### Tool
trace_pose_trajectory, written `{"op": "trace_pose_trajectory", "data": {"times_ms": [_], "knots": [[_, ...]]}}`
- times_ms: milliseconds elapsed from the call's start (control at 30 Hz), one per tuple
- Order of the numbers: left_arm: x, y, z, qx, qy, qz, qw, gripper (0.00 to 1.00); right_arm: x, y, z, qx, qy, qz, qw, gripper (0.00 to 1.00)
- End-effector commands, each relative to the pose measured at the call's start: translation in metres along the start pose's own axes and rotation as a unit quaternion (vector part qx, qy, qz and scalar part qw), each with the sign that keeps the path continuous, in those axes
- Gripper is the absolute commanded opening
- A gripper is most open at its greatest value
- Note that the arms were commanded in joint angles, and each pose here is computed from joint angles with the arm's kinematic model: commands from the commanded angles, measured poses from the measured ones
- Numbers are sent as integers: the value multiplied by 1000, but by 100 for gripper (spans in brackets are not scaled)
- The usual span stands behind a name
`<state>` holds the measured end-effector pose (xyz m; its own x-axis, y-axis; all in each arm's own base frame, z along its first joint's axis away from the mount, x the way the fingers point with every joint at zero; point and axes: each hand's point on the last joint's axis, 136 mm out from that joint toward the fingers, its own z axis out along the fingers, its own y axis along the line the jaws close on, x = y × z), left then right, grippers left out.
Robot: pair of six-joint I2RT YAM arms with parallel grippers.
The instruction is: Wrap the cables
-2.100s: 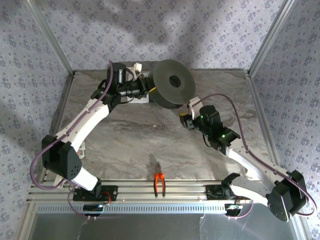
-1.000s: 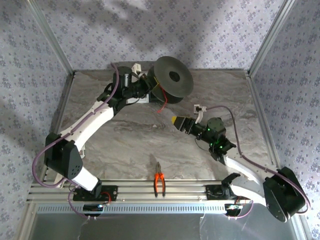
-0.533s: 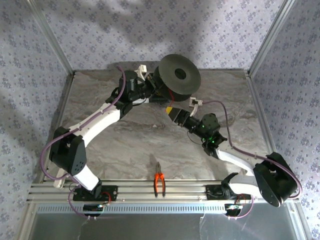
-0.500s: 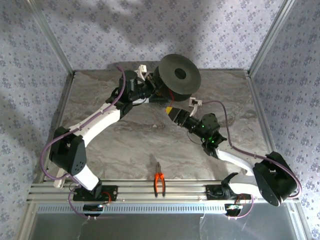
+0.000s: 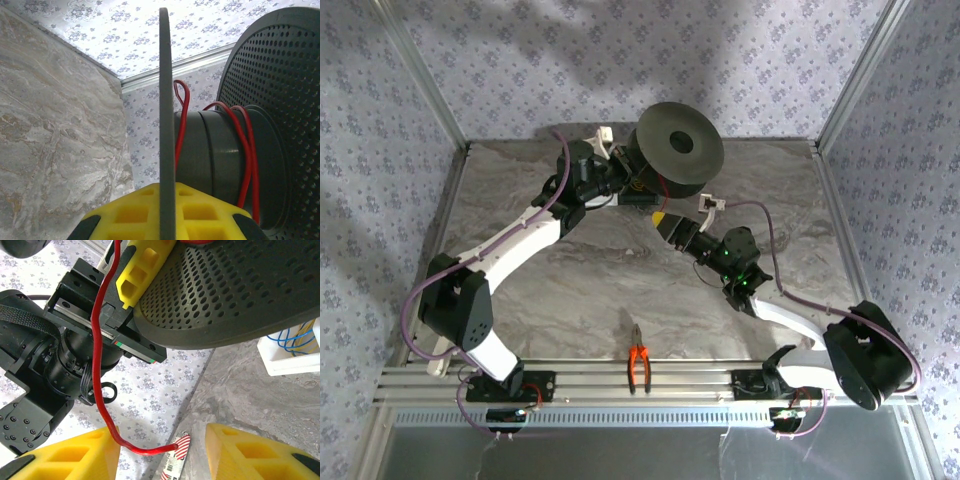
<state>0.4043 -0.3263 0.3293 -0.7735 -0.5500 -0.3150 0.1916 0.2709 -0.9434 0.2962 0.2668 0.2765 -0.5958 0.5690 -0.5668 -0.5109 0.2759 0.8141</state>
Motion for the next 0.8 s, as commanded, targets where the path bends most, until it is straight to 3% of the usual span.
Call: {"op": "trace_pose_trajectory", "data": {"times_ms": [0,400,500,767], "knots": [[-13,-51,-7,83,-24,20,996,0,-15,15,-2,-22,-31,-6,999,50],[-20,-52,-10,82,-35,23,996,0,-21,24,-18,-35,-45,-22,998,47],[-22,-55,-12,85,-38,24,995,0,-20,21,-19,-30,-45,-19,998,42],[-24,-60,-13,91,-40,27,995,0,-16,6,-12,-15,-41,-3,999,40]]}}
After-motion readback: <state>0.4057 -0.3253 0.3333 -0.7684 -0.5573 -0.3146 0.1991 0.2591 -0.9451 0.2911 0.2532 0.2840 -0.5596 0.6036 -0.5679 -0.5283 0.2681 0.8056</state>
